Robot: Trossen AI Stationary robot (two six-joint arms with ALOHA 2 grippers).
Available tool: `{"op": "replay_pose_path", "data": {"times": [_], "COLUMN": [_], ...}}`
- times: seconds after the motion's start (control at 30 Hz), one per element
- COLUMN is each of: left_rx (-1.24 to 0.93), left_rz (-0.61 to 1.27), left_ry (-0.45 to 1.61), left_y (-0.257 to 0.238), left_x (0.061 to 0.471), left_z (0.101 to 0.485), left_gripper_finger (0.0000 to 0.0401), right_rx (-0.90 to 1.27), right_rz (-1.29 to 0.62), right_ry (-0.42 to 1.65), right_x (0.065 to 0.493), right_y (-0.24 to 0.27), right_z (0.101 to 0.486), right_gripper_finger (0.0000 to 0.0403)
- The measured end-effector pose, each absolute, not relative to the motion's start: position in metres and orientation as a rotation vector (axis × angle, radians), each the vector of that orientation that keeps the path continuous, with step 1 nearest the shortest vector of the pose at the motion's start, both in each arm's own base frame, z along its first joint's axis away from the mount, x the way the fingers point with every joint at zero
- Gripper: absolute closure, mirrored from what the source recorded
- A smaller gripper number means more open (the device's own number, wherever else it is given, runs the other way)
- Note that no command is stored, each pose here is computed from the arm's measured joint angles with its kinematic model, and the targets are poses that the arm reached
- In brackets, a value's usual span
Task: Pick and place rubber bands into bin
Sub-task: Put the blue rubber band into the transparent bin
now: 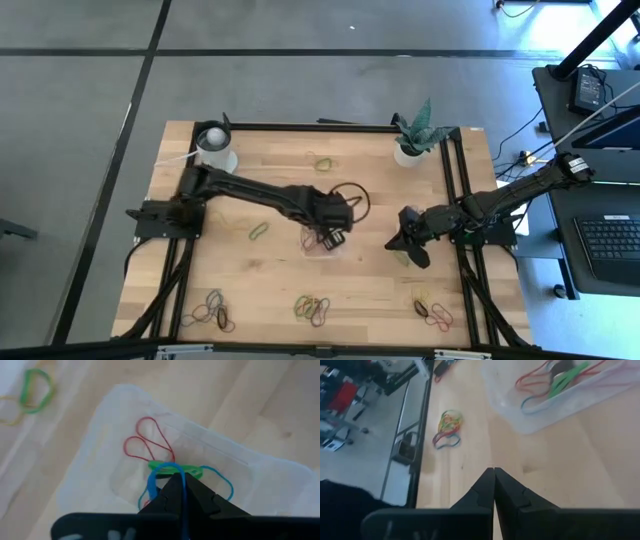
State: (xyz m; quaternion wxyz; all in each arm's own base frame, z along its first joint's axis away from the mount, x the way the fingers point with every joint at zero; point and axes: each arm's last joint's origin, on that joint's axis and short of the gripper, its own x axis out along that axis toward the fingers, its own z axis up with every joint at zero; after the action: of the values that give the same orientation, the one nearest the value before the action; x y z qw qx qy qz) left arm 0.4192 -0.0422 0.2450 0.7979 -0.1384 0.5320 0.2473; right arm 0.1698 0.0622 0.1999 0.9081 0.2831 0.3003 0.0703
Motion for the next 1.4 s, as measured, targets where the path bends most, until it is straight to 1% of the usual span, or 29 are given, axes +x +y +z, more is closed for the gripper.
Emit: {"op": "replay_pose_path", "data": {"times": [0.1, 0.3, 0.5, 0.67, 0.8, 0.93, 1.07, 1.17, 1.3, 1.4], "left_rx": [-0.314, -0.393, -0.433, -0.491, -0.482, -0.406, -0.275, -0.158, -0.038, -0.003], "left_rz": [0.504, 0.529, 0.559, 0.565, 0.539, 0.514, 0.471, 0.443, 0.390, 0.365], "left_ry": [1.193, 1.257, 1.241, 1.189, 1.146, 1.121, 1.099, 1.096, 1.140, 1.179], "left_y": [-0.042, -0.036, -0.036, -0.036, -0.035, -0.036, -0.043, -0.054, -0.065, -0.068], "left_x": [0.429, 0.434, 0.434, 0.428, 0.419, 0.408, 0.398, 0.392, 0.379, 0.362], "left_z": [0.228, 0.206, 0.209, 0.230, 0.253, 0.274, 0.290, 0.296, 0.295, 0.289], "left_gripper_finger": [0.0390, 0.0346, 0.0311, 0.0305, 0.0311, 0.0325, 0.0356, 0.0392, 0.0399, 0.0400], "right_rx": [0.589, 0.591, 0.569, 0.537, 0.517, 0.557, 0.593, 0.594, 0.603, 0.660], "right_rz": [0.173, 0.215, 0.244, 0.245, 0.253, 0.238, 0.226, 0.225, 0.228, 0.226], "right_ry": [0.634, 0.685, 0.748, 0.767, 0.762, 0.768, 0.770, 0.768, 0.737, 0.702], "right_x": [0.169, 0.167, 0.164, 0.163, 0.163, 0.163, 0.163, 0.163, 0.165, 0.167], "right_y": [0.063, 0.064, 0.064, 0.064, 0.064, 0.064, 0.064, 0.064, 0.064, 0.065], "right_z": [0.200, 0.197, 0.193, 0.191, 0.191, 0.191, 0.192, 0.192, 0.194, 0.198], "right_gripper_finger": [0.0391, 0.0391, 0.0391, 0.0391, 0.0391, 0.0391, 0.0391, 0.0391, 0.0391, 0.0391]}}
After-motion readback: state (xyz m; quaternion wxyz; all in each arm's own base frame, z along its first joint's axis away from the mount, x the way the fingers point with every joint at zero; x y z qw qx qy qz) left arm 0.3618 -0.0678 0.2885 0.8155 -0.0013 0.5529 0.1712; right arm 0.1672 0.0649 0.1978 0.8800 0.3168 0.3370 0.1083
